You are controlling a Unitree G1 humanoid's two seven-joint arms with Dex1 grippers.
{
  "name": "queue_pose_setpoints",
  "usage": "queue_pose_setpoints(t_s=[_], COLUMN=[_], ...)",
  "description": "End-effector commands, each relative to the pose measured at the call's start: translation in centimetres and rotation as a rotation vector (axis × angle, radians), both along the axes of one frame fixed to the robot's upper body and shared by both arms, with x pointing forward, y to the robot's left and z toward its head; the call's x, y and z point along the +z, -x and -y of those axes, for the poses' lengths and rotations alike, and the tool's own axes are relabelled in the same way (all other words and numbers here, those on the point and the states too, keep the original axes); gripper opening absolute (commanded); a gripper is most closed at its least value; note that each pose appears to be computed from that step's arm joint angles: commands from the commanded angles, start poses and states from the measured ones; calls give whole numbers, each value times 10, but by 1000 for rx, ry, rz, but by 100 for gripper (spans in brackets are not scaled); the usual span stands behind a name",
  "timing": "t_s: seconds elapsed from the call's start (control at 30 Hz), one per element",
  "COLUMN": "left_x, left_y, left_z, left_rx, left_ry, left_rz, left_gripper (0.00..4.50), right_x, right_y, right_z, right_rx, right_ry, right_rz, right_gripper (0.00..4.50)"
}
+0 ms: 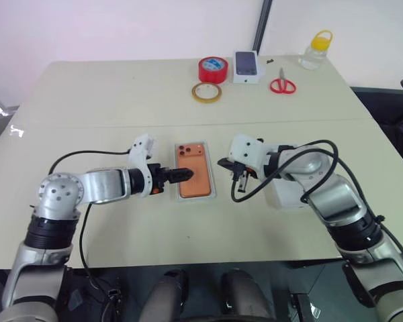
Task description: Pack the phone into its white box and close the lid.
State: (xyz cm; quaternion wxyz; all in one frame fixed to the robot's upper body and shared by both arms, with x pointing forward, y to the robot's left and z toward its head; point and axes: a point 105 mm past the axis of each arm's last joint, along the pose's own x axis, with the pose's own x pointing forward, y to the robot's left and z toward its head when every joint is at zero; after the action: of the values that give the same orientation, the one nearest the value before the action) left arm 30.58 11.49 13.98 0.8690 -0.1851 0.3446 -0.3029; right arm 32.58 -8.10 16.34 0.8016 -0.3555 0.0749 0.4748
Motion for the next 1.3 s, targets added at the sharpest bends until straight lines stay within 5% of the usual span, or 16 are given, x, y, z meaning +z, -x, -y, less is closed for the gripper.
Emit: queue_pose_setpoints(t_s=[0.03, 0.23, 0.33, 0.53, 0.8, 1.3], left_x=[15, 25, 12, 0, -26, -30], left_y=[-2, -26, -27, -38, -41, -31], left_z=[-8, -50, -60, -49, -22, 63], left_rx=[-9, 124, 54, -41, -219, -467], left_ry=[-50, -288, -479, -509, -530, -400], left_rz=[84, 311, 382, 449, 408, 447], left_gripper=[443, 421, 311, 6, 6, 6], right_x=[8, -1, -9, -25, -31, -32], right_y=[2, -6, -16, -29, -32, -8], right_z=[-3, 3, 6, 6, -13, -13], right_rx=[18, -43, -113, -205, -189, -148], right_ry=[-5, 15, 28, 54, 113, 130], right_rz=[33, -2, -37, -107, -68, -93], right_gripper=[0, 0, 0, 0, 0, 0])
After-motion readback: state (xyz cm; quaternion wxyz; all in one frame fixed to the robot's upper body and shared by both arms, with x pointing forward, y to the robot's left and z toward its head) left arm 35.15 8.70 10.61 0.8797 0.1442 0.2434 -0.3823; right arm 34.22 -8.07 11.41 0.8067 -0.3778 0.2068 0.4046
